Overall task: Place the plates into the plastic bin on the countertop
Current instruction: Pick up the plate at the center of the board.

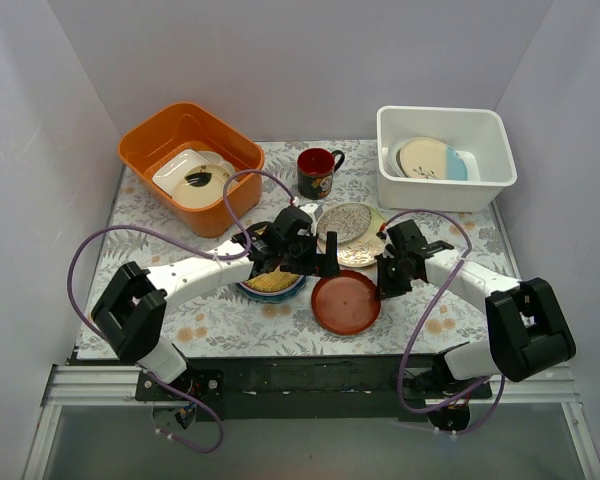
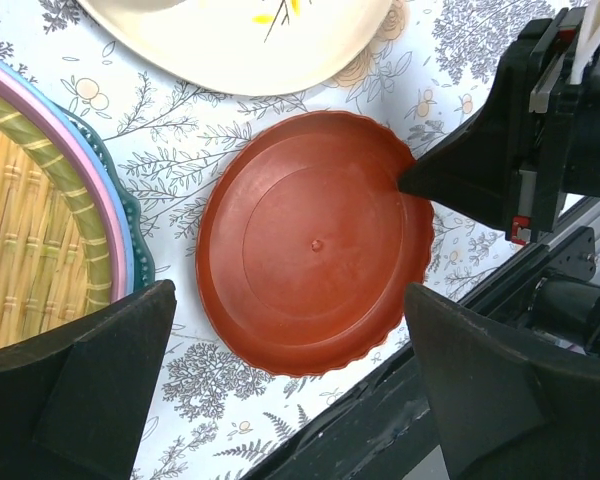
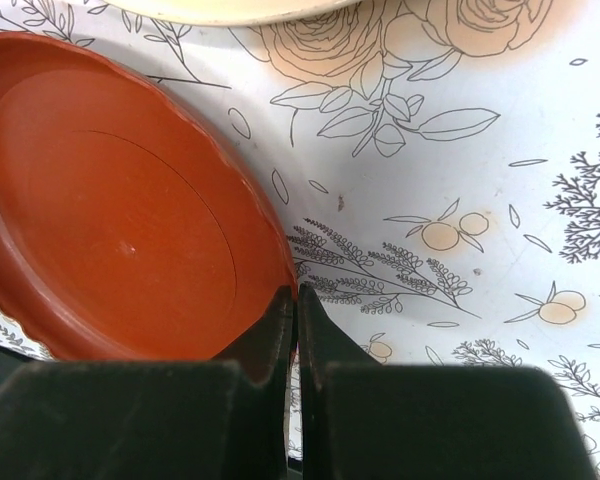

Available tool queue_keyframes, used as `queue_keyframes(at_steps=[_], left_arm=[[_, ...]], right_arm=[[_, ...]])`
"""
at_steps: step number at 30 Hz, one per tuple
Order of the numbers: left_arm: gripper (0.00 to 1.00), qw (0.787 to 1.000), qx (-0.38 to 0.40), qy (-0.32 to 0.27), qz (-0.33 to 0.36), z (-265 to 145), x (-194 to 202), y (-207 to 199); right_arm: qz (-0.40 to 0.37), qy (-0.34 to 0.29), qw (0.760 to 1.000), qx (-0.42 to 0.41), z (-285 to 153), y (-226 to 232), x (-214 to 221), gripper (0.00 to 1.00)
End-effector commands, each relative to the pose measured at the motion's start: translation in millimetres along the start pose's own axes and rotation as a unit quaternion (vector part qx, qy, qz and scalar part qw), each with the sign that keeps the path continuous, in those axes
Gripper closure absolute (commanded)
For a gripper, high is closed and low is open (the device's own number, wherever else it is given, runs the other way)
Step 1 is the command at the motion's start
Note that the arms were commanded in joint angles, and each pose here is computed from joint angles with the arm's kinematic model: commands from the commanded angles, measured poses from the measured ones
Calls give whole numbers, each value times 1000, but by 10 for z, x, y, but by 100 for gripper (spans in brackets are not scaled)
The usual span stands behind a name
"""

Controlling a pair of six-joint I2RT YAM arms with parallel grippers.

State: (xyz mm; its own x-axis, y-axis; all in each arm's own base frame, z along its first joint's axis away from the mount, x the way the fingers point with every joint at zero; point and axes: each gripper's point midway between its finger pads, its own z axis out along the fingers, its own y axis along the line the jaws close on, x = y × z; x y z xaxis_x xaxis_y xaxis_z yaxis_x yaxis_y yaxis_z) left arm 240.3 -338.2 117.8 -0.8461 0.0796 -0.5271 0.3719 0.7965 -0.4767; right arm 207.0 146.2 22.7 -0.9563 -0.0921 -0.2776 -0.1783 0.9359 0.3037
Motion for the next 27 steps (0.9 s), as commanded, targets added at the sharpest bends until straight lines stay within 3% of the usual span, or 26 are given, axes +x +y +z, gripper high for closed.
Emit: queue_keyframes(at_steps=[1, 27], left_arm=[[2, 999, 14, -49, 8, -243, -285, -153], [2, 996, 2, -87, -12, -387, -302, -51]], right_arm=[[-10, -27, 1000, -2, -133, 50, -143, 99], [-18, -89, 996, -21, -448, 223, -476, 99]])
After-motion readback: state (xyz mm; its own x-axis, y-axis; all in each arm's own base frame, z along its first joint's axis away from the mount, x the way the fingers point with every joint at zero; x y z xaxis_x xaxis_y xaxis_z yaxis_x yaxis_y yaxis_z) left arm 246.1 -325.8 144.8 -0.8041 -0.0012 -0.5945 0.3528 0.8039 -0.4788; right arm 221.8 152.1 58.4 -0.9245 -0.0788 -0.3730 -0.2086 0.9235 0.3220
